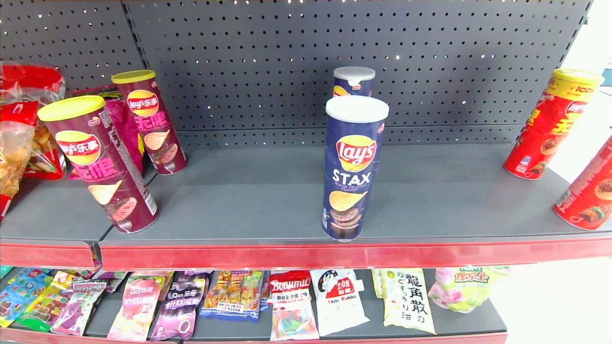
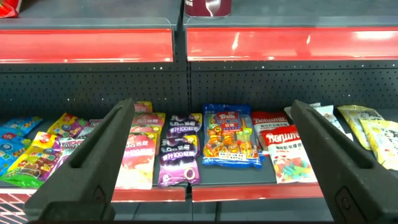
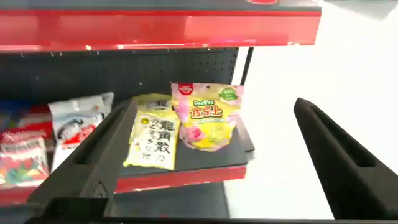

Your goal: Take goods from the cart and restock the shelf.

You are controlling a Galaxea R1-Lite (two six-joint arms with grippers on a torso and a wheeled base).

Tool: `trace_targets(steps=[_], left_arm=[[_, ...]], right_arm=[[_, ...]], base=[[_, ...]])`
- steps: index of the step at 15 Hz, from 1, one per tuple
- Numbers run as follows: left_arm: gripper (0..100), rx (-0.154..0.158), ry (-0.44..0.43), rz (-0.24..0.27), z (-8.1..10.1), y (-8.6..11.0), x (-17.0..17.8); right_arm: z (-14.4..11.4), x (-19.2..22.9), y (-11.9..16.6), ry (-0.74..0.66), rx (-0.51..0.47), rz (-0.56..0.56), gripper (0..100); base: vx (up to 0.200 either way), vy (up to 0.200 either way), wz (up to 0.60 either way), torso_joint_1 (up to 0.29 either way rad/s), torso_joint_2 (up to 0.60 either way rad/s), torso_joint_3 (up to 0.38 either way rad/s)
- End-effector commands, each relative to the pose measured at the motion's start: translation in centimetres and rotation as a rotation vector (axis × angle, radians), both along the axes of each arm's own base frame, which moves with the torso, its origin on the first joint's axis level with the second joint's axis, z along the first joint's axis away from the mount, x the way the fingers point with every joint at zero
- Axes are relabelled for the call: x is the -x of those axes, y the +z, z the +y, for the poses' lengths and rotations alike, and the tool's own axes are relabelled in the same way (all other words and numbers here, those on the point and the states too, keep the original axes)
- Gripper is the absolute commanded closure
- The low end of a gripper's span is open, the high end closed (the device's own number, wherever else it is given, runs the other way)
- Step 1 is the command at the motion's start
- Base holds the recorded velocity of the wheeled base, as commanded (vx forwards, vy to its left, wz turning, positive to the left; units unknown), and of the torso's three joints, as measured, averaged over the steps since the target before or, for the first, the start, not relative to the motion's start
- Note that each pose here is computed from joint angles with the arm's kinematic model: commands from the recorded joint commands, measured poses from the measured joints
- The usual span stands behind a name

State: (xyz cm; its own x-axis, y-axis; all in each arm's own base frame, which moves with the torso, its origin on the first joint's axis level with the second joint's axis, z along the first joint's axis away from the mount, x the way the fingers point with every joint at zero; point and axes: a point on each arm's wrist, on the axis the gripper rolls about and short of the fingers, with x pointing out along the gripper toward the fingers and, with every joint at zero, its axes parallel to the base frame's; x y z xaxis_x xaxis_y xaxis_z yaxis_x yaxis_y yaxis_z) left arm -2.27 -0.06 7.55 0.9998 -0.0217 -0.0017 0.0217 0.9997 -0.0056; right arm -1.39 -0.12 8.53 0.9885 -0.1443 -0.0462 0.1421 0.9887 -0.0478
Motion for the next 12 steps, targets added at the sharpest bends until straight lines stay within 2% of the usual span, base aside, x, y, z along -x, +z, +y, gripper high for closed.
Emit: trace_targets(steps=[1,2,4,12], left_arm=[[0,0.001,0.0,-0.002,0.0,0.0,0.01],[0,0.001,0.0,0.0,0.0,0.0,0.0],[0,0.001,0.002,0.0,0.0,0.0,0.0],[0,0.001,0.002,0.0,0.0,0.0,0.0]], right_arm=[[0.03,0.18,-0.15,0.002,-0.035,-0.025,0],[0.22,0.26,-0.64,0.117,-0.041,0.013,0],[0.19,0.87,-0.97,0.201,-0.036,-0.033,0],[0.16,0.87,-0.98,0.175,-0.038,-0.045,0]], base=[[0.0,0.0,0.0,0.0,0.0,0.0],[0.0,0.0,0.0,0.0,0.0,0.0],[0.0,0.0,0.0,0.0,0.0,0.0],[0.0,0.0,0.0,0.0,0.0,0.0]])
